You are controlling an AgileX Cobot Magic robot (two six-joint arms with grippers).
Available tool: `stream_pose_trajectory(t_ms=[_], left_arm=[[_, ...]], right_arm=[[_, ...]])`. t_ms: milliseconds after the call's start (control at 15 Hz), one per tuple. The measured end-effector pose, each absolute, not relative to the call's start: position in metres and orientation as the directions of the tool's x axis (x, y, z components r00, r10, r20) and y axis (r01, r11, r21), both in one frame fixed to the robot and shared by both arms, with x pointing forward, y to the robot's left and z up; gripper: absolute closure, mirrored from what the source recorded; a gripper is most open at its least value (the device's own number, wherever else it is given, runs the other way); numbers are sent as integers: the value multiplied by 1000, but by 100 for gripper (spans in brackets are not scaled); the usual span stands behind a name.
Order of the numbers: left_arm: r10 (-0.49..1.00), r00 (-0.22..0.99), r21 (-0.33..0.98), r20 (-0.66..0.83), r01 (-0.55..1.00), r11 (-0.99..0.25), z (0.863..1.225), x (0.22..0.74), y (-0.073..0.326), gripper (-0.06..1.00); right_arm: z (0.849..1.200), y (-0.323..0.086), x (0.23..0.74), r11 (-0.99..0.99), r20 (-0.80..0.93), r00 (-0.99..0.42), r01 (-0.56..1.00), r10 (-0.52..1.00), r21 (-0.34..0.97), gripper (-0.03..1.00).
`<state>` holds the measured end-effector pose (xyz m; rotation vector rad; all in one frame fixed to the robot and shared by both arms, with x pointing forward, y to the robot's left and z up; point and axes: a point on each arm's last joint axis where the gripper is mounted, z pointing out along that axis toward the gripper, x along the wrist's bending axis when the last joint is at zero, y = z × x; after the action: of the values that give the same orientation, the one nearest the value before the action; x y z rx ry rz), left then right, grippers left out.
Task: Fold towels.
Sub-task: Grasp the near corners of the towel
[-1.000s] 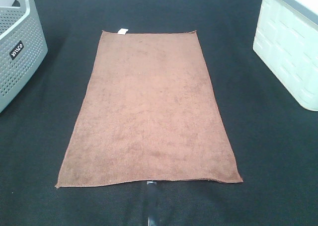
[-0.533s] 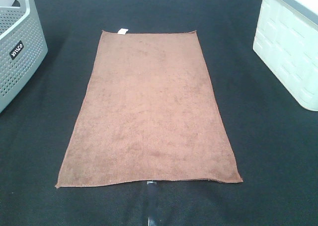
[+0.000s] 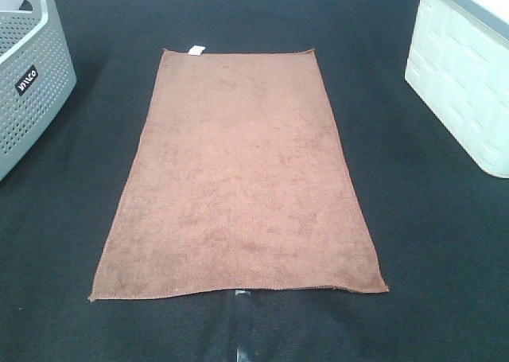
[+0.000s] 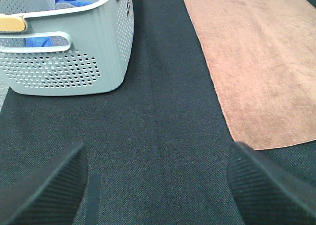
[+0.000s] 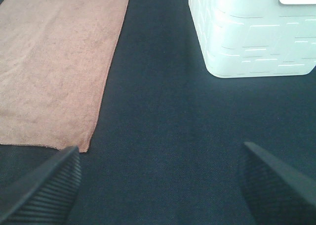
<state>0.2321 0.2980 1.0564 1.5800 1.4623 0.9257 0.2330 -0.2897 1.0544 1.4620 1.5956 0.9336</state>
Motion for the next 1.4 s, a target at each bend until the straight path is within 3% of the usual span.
stream_pose_trajectory(t_ms=[1400], left_arm=[[997, 73, 901, 4, 432, -35, 1056, 232, 298, 20]], right_arm=[[1055, -290, 233, 66, -50, -47, 437, 998, 897, 15]])
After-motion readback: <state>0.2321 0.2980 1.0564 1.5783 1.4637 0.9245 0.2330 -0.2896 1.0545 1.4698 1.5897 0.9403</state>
